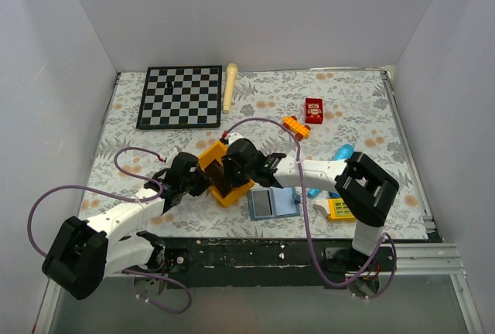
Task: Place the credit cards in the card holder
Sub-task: Pick up the credit card from the storage box, then place the storage box at the center of the board, then place the credit card in the storage box.
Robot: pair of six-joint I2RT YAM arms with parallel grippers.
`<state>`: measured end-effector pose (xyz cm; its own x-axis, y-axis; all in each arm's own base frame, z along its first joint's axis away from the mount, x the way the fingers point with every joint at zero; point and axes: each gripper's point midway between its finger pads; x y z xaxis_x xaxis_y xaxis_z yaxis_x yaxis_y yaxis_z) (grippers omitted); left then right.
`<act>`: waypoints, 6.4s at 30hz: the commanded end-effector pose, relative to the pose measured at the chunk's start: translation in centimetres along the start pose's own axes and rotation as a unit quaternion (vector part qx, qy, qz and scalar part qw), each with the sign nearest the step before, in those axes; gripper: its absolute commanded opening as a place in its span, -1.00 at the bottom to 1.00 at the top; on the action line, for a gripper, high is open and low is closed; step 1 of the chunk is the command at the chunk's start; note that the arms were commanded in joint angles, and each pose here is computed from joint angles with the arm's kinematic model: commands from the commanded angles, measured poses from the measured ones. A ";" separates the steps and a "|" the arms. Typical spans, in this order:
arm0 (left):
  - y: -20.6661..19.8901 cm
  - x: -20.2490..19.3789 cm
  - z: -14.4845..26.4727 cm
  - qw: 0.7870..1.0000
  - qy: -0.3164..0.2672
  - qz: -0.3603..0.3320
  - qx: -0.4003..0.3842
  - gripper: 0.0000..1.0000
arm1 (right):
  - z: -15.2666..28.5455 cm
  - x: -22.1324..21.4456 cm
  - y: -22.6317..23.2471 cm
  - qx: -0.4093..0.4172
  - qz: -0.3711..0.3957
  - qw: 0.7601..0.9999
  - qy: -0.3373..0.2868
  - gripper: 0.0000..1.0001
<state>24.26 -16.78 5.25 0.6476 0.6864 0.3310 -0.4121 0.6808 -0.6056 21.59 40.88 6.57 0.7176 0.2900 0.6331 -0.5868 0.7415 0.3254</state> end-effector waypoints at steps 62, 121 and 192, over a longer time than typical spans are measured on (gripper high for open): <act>-9.0 8.7 9.0 0.985 -0.116 -0.107 -0.073 -0.15 | 12.2 6.6 2.0 0.331 -0.089 0.931 -0.126 -0.97; -17.8 5.6 15.2 0.914 -0.019 -0.126 -0.384 -0.35 | 21.3 9.0 5.3 0.556 -0.087 0.806 -0.181 -0.97; -11.3 15.8 13.3 0.962 -0.181 -0.088 -0.183 -1.00 | 6.0 5.3 -1.9 0.234 -0.056 0.970 -0.017 -0.97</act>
<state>31.04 -10.00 26.72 0.3842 0.6666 0.6388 -0.0423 0.7039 -0.7091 24.64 38.03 16.23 0.8011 0.0753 0.5938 -0.5875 0.2890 0.7558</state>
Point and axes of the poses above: each gripper's point midway between its finger pads, its own z axis back along the fingers, its own y axis along the line the jaws close on, x = y × z, and after that the axes turned 1 degree about z, right-handed
